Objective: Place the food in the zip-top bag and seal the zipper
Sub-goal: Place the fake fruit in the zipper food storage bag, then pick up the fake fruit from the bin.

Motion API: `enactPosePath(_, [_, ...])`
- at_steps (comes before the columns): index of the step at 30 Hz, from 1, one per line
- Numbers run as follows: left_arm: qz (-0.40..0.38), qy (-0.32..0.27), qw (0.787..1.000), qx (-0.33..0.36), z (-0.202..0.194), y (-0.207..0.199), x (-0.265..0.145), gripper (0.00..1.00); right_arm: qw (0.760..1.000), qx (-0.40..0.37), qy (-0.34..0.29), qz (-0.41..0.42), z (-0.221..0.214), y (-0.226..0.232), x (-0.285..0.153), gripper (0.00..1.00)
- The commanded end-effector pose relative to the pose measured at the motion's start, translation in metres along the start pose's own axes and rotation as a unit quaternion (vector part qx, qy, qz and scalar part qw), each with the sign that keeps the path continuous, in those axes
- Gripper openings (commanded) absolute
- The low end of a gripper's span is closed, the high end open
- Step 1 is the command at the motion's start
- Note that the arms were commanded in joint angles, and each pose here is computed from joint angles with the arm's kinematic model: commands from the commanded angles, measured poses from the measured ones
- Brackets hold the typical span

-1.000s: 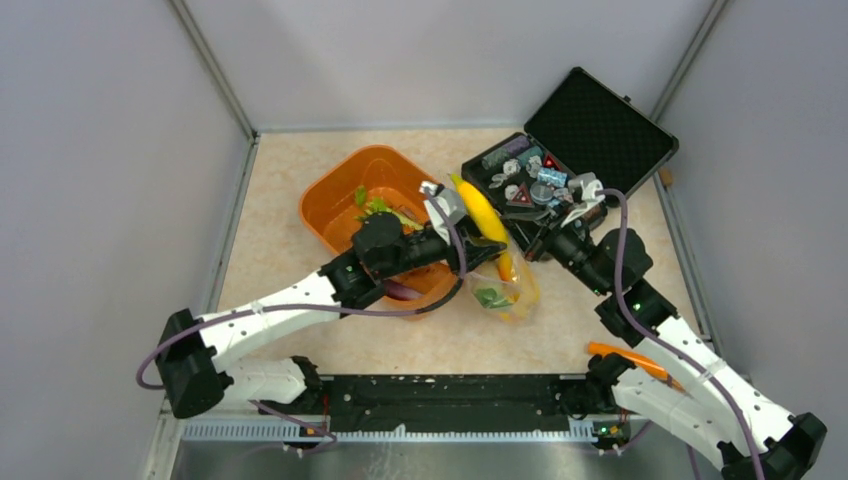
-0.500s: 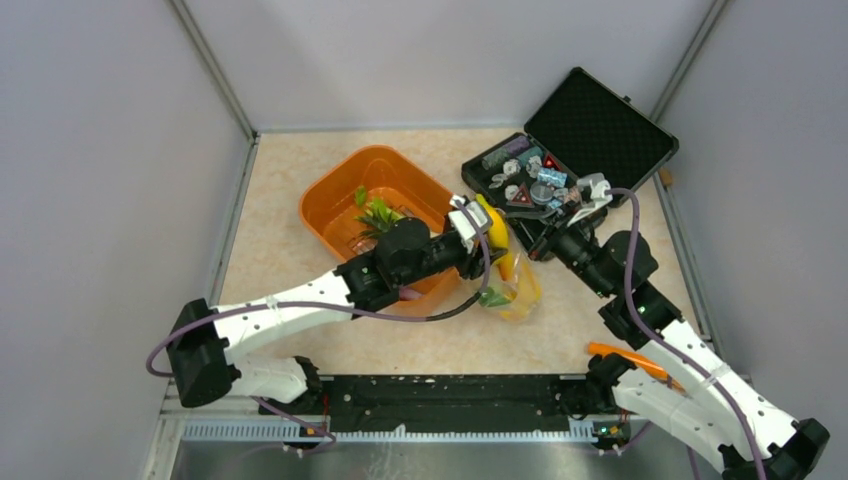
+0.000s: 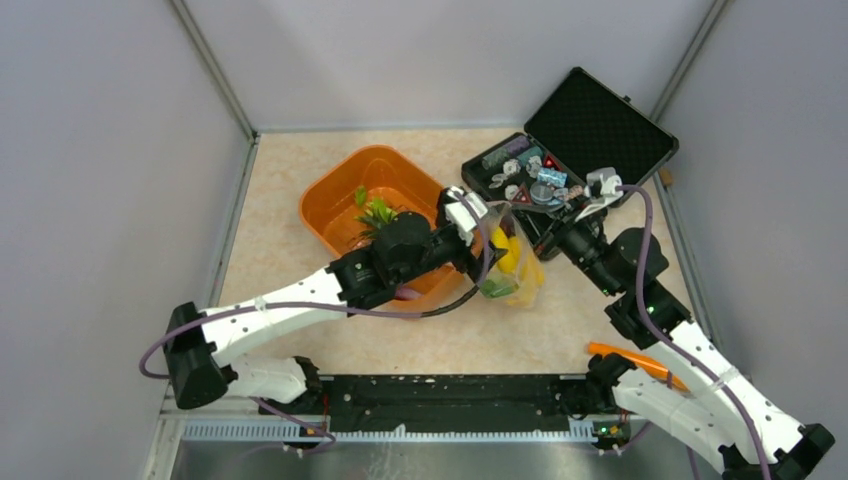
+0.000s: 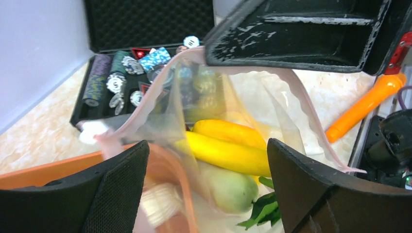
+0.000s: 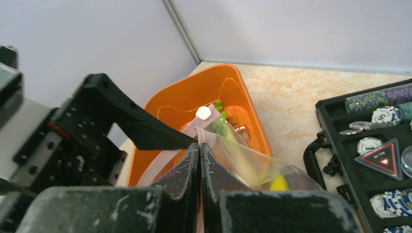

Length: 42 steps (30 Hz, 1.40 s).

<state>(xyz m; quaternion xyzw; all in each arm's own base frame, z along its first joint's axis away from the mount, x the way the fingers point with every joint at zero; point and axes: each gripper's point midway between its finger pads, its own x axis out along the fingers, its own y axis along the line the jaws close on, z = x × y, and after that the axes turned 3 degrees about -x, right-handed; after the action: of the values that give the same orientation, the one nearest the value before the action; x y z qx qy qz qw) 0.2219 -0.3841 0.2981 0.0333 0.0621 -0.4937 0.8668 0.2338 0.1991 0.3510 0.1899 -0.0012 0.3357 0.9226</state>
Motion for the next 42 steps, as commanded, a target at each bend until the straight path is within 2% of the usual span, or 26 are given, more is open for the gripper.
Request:
enactPosePath(1, [0.067, -0.057, 0.996, -0.019, 0.032, 0.023, -0.035, 0.93, 0.997, -0.014, -0.071, 0.014, 0.05, 0.014, -0.008, 0.0])
enactPosePath(5, [0.118, -0.083, 0.989, -0.031, 0.041, 0.041, -0.061, 0.98, 0.998, -0.006, -0.066, 0.011, 0.039, 0.01, -0.011, 0.0])
enactPosePath(12, [0.251, -0.072, 0.964, -0.039, 0.026, 0.091, -0.104, 0.99, 0.999, -0.001, -0.049, 0.021, 0.027, 0.011, -0.011, 0.0])
enactPosePath(17, [0.33, -0.046, 0.936, -0.111, -0.002, 0.129, -0.131, 0.99, 0.999, 0.005, -0.038, 0.027, 0.02, 0.013, -0.011, 0.0])
enactPosePath(23, [0.369, -0.028, 0.916, -0.156, -0.027, 0.156, -0.155, 0.99, 0.999, 0.0, -0.021, 0.04, 0.012, 0.016, -0.01, 0.0])
enactPosePath(29, [0.411, -0.004, 0.886, -0.214, -0.049, 0.181, -0.165, 0.99, 0.994, -0.048, -0.006, 0.093, -0.005, 0.026, -0.012, 0.0])
enactPosePath(34, [0.422, 0.024, 0.877, -0.23, -0.066, 0.199, -0.157, 0.99, 0.979, -0.13, -0.03, 0.153, -0.012, 0.037, -0.018, 0.0])
enactPosePath(38, [0.422, 0.011, 0.882, -0.207, -0.055, 0.216, -0.148, 0.99, 0.959, -0.214, -0.053, 0.178, -0.028, 0.034, -0.025, 0.0])
enactPosePath(42, [0.423, -0.026, 0.891, -0.163, -0.039, 0.234, -0.14, 0.99, 0.944, -0.277, -0.076, 0.159, -0.045, 0.017, -0.031, 0.0])
